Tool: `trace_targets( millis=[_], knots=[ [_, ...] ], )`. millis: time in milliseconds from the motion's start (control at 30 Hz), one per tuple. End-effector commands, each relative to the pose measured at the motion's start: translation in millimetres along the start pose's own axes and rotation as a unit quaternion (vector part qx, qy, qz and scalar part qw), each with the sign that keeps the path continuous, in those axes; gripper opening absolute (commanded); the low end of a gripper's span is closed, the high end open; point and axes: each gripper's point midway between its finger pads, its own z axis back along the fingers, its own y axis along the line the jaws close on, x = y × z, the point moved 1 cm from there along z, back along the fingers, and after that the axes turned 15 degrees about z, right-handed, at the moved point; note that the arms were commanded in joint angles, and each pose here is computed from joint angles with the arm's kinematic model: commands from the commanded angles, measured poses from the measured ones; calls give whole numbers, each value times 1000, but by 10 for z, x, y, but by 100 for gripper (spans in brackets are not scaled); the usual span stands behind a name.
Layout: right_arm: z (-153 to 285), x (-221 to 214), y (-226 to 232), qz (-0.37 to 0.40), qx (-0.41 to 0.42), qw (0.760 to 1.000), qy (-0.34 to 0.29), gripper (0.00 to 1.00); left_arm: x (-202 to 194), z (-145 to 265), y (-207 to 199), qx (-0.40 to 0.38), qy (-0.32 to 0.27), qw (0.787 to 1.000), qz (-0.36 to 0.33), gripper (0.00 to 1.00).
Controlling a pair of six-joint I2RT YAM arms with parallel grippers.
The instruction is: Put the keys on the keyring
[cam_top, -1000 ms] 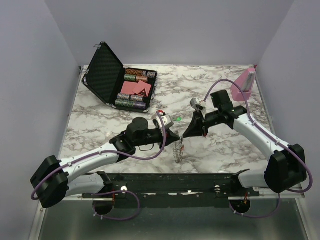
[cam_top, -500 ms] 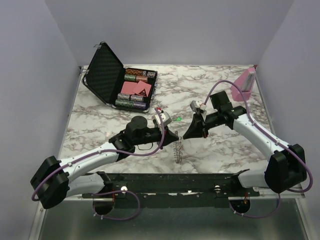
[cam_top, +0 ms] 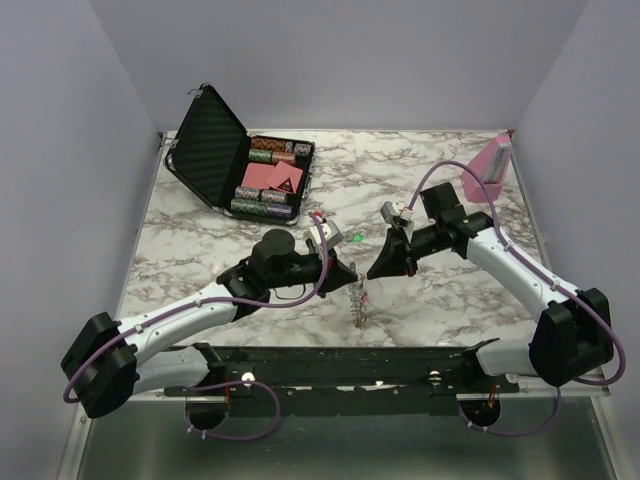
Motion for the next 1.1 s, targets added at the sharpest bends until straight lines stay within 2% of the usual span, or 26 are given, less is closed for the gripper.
trace_targets(
  millis=[0, 1067],
  knots=[
    [-21, 36, -9, -10, 1, 1000, -4, 0, 199, -19, -188, -38, -13, 999, -16, 0],
    [-25, 39, 6, -2, 6, 1000, -6, 0, 123, -19, -97, -27, 23, 999, 20, 0]
  ],
)
